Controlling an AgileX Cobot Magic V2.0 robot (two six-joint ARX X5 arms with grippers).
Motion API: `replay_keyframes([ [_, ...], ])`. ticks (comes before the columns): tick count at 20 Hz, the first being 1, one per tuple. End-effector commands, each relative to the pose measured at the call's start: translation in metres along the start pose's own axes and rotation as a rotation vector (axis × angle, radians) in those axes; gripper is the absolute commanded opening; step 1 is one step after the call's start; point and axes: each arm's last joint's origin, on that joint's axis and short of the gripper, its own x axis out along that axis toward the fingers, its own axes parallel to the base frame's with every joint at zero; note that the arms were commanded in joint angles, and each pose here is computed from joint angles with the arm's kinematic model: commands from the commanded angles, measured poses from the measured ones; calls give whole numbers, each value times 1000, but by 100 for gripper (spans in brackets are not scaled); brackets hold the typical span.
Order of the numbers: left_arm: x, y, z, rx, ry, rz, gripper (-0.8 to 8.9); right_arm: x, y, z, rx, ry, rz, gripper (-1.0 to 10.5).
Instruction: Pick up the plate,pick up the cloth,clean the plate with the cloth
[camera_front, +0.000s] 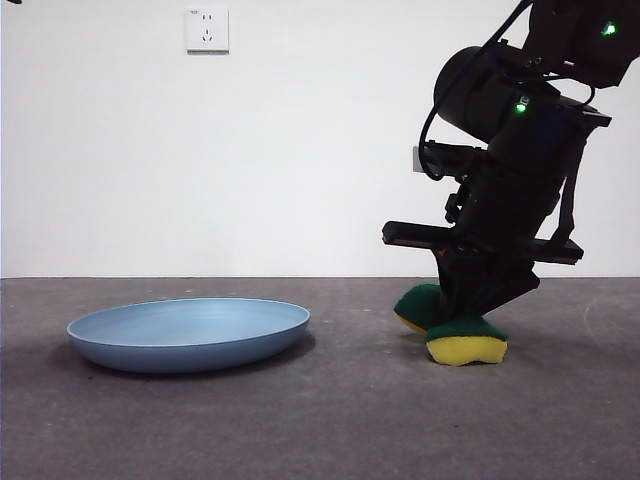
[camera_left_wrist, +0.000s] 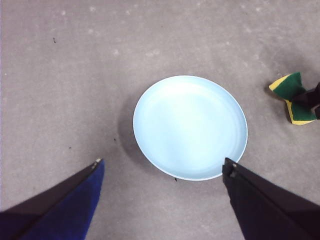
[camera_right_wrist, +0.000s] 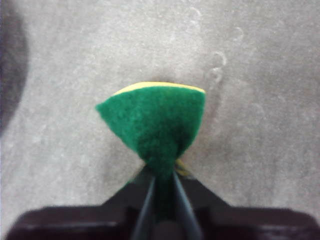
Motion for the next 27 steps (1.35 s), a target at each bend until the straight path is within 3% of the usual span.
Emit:
replay_keyframes([
  [1, 0, 0, -1, -4, 2, -2, 396, 3, 0, -3, -9, 15, -2, 439],
  [2, 0, 0, -1, -4, 3, -2, 396, 3, 0, -3, -9, 15, -2, 574],
  [3, 0, 0, -1, -4, 2, -2, 396, 3, 0, -3, -8, 15, -3, 641],
  [14, 1, -1, 0, -4, -6, 0, 396, -5, 1, 5, -6, -24, 6, 634],
  [21, 22, -1, 11, 8, -8, 2, 396, -64, 1, 16, -1, -133, 26, 622],
  [24, 38, -2, 17, 28, 8, 3, 382, -100, -2, 14, 0, -168, 33, 437],
  [25, 43, -2, 18, 32, 15, 4, 338, -110, -3, 13, -1, -179, 35, 358],
  [27, 51, -2, 19, 54, 38, 6, 129, -130, -4, 9, -1, -203, 40, 127],
])
